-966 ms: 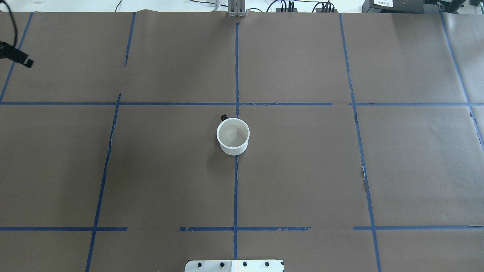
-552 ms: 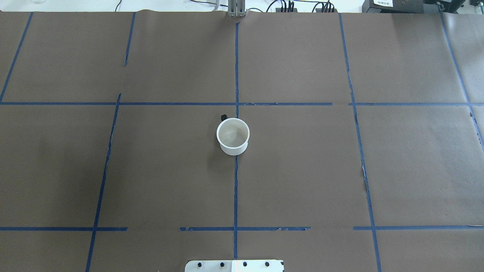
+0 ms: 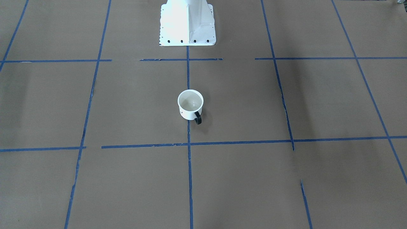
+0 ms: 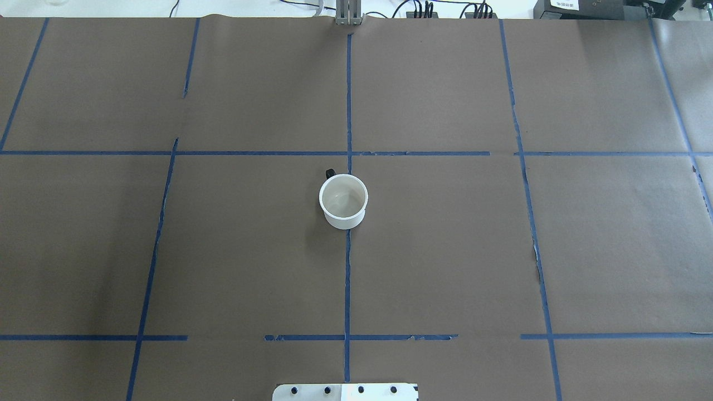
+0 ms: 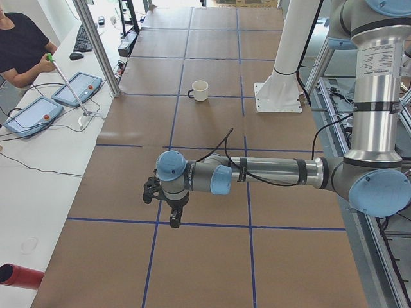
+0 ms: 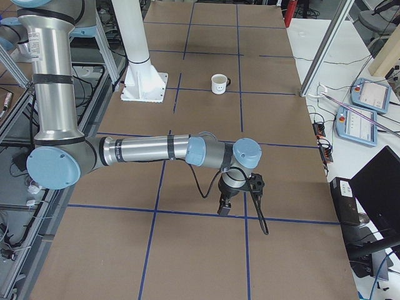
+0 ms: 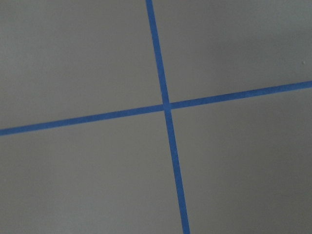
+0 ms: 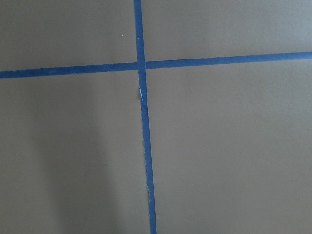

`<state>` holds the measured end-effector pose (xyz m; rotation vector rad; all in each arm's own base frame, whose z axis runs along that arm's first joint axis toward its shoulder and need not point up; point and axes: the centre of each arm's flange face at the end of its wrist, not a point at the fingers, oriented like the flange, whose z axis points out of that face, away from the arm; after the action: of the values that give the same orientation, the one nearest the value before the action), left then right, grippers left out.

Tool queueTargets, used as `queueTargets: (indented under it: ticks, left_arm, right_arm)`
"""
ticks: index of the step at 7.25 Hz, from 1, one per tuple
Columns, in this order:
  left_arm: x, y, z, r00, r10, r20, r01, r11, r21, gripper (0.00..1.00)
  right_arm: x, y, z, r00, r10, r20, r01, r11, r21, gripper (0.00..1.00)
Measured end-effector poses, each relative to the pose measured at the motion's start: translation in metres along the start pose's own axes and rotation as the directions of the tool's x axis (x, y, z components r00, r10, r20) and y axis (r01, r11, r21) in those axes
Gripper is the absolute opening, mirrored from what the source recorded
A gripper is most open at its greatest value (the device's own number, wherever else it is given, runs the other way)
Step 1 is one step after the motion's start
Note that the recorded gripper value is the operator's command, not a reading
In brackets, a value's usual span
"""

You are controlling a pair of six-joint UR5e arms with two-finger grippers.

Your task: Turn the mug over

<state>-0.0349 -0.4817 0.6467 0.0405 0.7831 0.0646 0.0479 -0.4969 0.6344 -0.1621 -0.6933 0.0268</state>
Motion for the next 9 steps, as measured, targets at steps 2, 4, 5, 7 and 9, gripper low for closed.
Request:
queueTargets:
  ticks: [2,4,5,7,9]
  left_arm:
    - [-0.006,0.002,-0.010,0.999,-0.038,-0.006,0.038,0.999,-0.015,1.00]
    - [-0.010,0.004,-0.013,1.000,0.025,-0.008,-0.025,0.999,-0.028,1.00]
    - [-0.012,0.003,-0.014,0.999,0.035,-0.010,-0.036,0.999,-0.038,1.00]
    - [-0.013,0.003,-0.015,0.999,0.039,-0.012,-0.040,0.998,-0.046,1.00]
    - [-0.013,0.003,-0.015,0.999,0.037,-0.017,-0.038,0.998,-0.048,1.00]
  right_arm:
    - [0.000,0.000,0.000,1.000,0.000,0.000,0.000,1.000,0.000,1.00]
    - [0.000,0.000,0.000,1.000,0.000,0.000,0.000,1.000,0.000,1.00]
    - [0.000,0.000,0.000,1.000,0.000,0.000,0.000,1.000,0.000,1.00]
    - [0.000,0.000,0.000,1.000,0.000,0.000,0.000,1.000,0.000,1.00]
    - [0.000,0.000,0.000,1.000,0.000,0.000,0.000,1.000,0.000,1.00]
